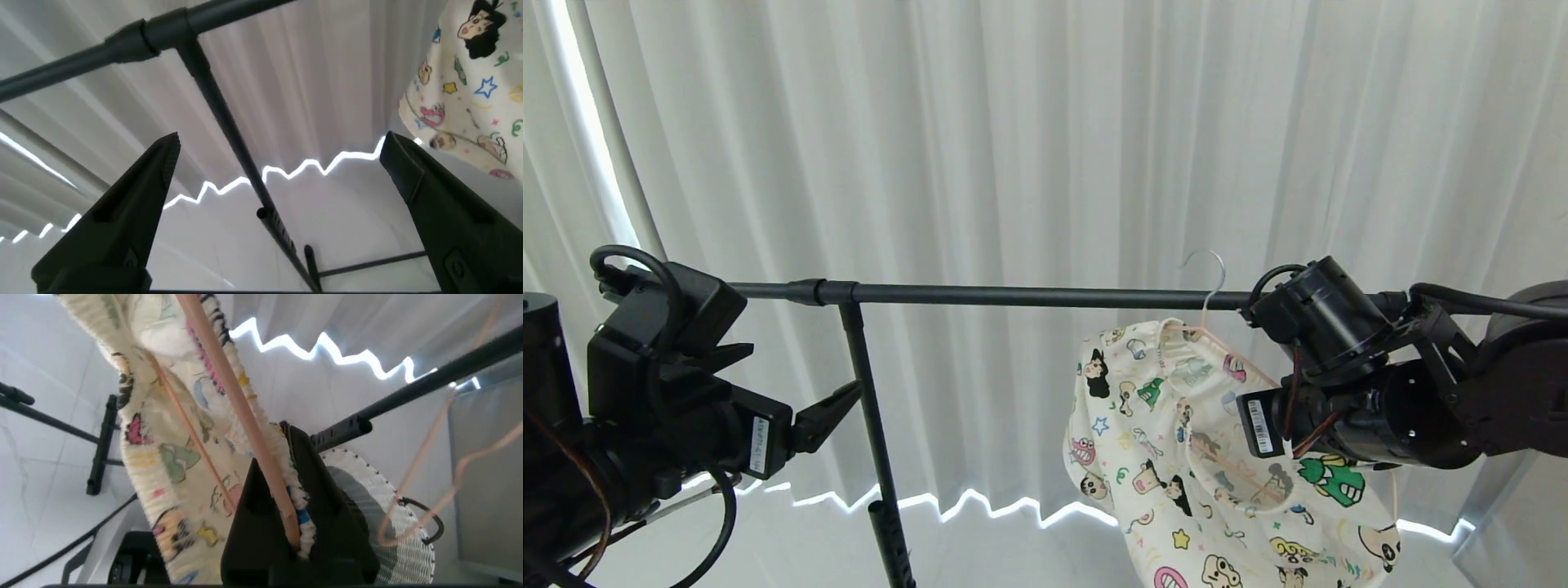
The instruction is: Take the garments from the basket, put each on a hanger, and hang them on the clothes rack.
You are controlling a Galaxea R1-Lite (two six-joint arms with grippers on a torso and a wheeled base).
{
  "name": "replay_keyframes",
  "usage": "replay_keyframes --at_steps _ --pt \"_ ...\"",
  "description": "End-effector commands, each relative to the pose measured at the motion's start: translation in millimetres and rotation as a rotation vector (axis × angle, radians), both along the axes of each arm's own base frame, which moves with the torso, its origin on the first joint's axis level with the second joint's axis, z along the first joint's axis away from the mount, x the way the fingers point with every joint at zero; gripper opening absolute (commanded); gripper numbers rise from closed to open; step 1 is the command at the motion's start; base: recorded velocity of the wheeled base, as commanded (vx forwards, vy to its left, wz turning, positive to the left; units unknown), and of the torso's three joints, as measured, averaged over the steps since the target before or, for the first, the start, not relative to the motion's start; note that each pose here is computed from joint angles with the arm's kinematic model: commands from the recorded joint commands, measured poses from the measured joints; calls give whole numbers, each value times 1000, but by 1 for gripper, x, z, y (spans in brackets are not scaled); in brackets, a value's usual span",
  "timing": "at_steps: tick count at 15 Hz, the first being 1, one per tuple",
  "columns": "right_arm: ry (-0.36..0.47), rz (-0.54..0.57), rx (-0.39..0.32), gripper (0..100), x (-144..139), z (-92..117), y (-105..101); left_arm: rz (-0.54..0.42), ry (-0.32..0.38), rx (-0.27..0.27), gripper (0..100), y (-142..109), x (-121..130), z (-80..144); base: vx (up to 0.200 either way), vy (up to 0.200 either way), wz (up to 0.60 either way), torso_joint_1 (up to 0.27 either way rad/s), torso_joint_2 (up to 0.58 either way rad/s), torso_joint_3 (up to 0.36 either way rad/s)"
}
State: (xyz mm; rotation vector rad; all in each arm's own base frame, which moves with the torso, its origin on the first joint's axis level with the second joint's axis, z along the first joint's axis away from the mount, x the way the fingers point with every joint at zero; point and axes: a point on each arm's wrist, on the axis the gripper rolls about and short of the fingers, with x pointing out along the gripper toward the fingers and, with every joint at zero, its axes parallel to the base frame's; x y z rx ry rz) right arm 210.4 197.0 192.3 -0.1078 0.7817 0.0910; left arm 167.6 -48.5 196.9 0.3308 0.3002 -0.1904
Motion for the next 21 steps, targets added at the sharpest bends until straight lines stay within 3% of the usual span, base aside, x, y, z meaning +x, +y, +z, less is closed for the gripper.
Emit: replay_keyframes --at_steps 1,6,13,15,21 --pt "10 3 -10 0 1 -4 2 3 -2 0 100 0 -1 0 0 200 0 12 2 -2" --pt "5 10 -7 0 1 -2 4 4 -1 -1 100 1 -1 0 0 200 0 4 5 2" --pt "5 10 -9 0 0 -3 4 -10 -6 15 100 0 -3 0 0 0 0 0 0 0" --pt "7 12 -11 0 0 -3 4 -12 -5 17 100 0 -3 0 200 0 0 2 5 0" --pt "18 -11 -17 0 9 -10 2 -93 -22 21 100 -12 -10 2 33 0 0 -2 -1 2"
